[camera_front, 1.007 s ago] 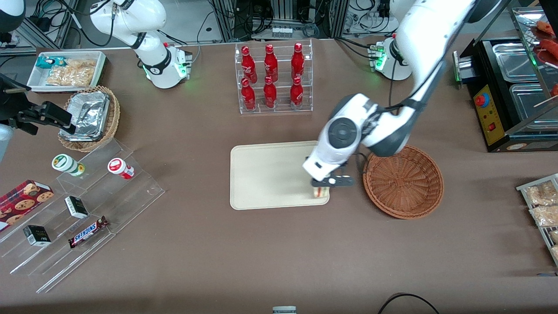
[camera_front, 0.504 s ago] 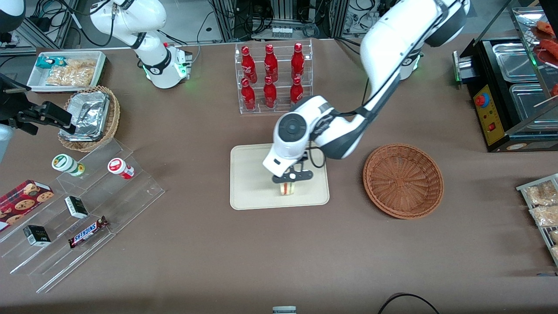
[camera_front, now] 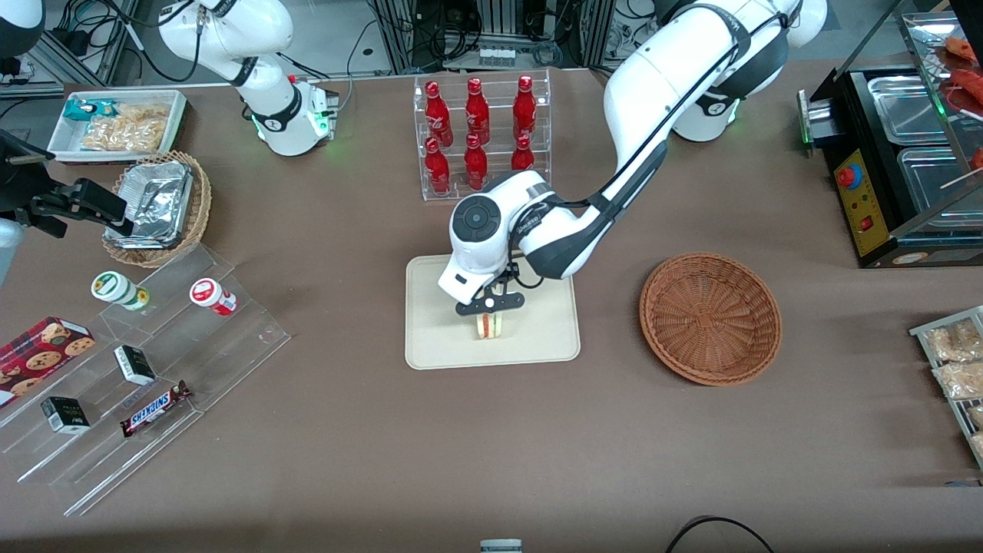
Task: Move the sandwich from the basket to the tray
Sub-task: 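Lower the sandwich onto the tray and open the left gripper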
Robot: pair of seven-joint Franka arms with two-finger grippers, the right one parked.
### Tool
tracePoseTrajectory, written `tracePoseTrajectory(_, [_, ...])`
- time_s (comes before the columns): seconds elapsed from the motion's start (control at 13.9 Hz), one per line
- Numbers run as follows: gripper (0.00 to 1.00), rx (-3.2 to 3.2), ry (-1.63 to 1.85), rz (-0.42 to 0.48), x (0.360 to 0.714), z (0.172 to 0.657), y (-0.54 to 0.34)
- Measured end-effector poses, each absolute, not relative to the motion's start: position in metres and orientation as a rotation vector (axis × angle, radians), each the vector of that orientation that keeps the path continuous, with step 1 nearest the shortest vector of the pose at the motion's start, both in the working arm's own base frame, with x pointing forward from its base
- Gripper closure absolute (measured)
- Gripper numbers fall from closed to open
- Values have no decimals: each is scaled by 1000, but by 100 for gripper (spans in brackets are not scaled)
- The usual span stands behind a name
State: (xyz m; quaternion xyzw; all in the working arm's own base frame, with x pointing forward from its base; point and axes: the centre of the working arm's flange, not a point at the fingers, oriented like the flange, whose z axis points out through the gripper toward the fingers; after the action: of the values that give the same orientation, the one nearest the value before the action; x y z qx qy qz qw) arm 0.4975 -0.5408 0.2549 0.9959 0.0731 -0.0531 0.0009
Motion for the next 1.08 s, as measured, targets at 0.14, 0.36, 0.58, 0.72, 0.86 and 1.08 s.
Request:
tracePoseTrajectory(0.14, [81,3131,233,-177,498,248,-540])
tracePoseTrajectory(0.36, [52,3125,235,-170,500,251,-541])
tracePoseTrajectory(0.58, [22,3106,245,-139,506,267,-543])
tracePoseTrajectory(0.72, [2,3102,257,-104,513,287,-538])
tracePoseTrajectory(0.86, [0,3137,269,-101,516,308,-528])
tracePoseTrajectory(1.08, [0,3212,317,-71,527,334,-502])
